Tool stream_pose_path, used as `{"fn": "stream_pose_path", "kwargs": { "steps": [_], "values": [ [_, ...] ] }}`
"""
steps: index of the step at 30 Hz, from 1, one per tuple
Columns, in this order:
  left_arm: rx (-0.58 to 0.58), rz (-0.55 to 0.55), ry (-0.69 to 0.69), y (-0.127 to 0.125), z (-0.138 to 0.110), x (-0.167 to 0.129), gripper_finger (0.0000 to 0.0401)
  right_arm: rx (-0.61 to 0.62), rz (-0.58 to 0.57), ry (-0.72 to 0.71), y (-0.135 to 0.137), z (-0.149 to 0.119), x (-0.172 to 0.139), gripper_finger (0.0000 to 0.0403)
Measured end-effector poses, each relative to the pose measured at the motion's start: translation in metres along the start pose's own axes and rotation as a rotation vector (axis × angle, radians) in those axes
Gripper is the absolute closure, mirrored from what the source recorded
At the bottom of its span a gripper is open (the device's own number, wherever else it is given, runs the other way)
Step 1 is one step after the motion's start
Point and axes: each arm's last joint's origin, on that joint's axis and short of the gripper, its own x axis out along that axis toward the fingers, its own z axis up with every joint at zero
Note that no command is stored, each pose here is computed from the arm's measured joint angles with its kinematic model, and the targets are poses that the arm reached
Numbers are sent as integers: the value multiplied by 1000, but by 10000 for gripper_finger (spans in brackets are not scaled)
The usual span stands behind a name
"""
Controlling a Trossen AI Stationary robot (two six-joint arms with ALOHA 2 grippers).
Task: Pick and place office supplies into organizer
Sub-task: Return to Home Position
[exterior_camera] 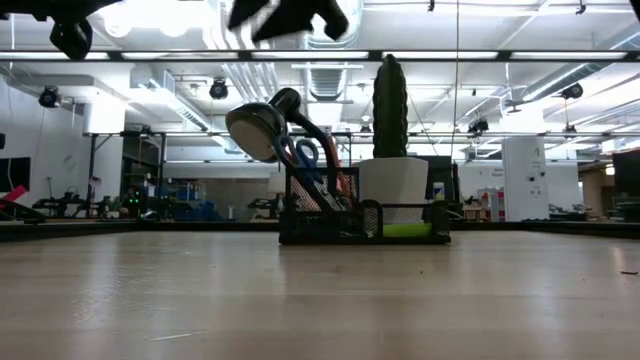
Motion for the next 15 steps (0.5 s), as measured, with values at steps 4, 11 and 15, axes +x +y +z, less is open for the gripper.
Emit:
{"fn": "stream_pose_path", "kwargs": {
  "steps": [4,11,15],
  "values": [
    [32,0,-1,0,0,0,401,-46,386,73,-8,28,-28,265],
    [31,-12,-60,-1,6,0,401,-48,601,-3,-44,63,-81,310],
    [5,-28,-140,-3,14,-2,401,-28,690,-128,-74,67,-112,336]
  ]
}}
